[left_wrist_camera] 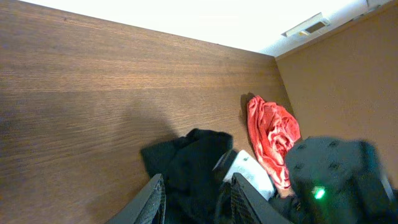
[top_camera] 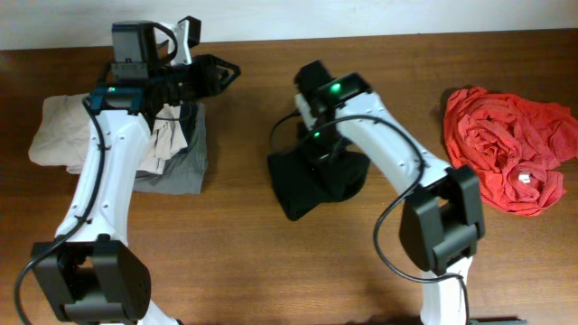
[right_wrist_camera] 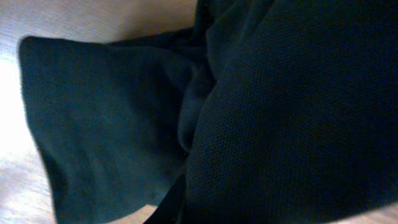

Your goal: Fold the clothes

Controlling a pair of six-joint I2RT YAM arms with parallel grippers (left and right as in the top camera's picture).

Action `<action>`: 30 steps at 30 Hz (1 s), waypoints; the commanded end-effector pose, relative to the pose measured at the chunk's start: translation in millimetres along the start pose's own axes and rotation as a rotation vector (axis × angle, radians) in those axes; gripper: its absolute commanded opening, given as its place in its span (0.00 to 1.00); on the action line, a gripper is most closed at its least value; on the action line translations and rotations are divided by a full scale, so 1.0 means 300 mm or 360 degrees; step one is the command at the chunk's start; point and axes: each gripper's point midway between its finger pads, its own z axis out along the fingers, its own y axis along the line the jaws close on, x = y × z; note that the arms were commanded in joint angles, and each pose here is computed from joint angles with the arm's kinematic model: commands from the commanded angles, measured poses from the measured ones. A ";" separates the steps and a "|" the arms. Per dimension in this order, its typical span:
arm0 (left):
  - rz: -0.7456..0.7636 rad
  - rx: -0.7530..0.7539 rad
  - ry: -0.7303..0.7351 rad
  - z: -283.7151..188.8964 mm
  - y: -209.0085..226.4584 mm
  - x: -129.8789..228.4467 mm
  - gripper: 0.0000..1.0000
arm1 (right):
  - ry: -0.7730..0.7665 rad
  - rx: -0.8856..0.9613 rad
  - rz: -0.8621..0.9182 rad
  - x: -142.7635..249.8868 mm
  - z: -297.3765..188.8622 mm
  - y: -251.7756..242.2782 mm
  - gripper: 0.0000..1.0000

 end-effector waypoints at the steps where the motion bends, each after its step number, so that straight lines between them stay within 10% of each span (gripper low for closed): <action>1: 0.0083 -0.0013 -0.0035 -0.040 -0.021 -0.021 0.34 | 0.0095 0.0065 -0.0088 0.011 0.108 0.072 0.14; 18: 0.0166 -0.0088 -0.0016 -0.033 -0.001 -0.007 0.35 | 0.0213 0.0372 -0.0343 0.068 0.275 0.200 0.15; 22: 0.0180 -0.0087 -0.0010 -0.031 -0.003 -0.003 0.35 | 0.0297 0.0433 -0.0389 0.102 0.341 0.202 0.22; 25: 0.0180 -0.0087 -0.0010 -0.031 -0.003 -0.003 0.35 | 0.0366 0.0573 -0.0447 0.131 0.386 0.176 0.47; 30: 0.0182 -0.0087 -0.0010 -0.031 -0.003 -0.003 0.35 | 0.0382 0.0703 -0.0505 0.139 0.363 0.160 0.49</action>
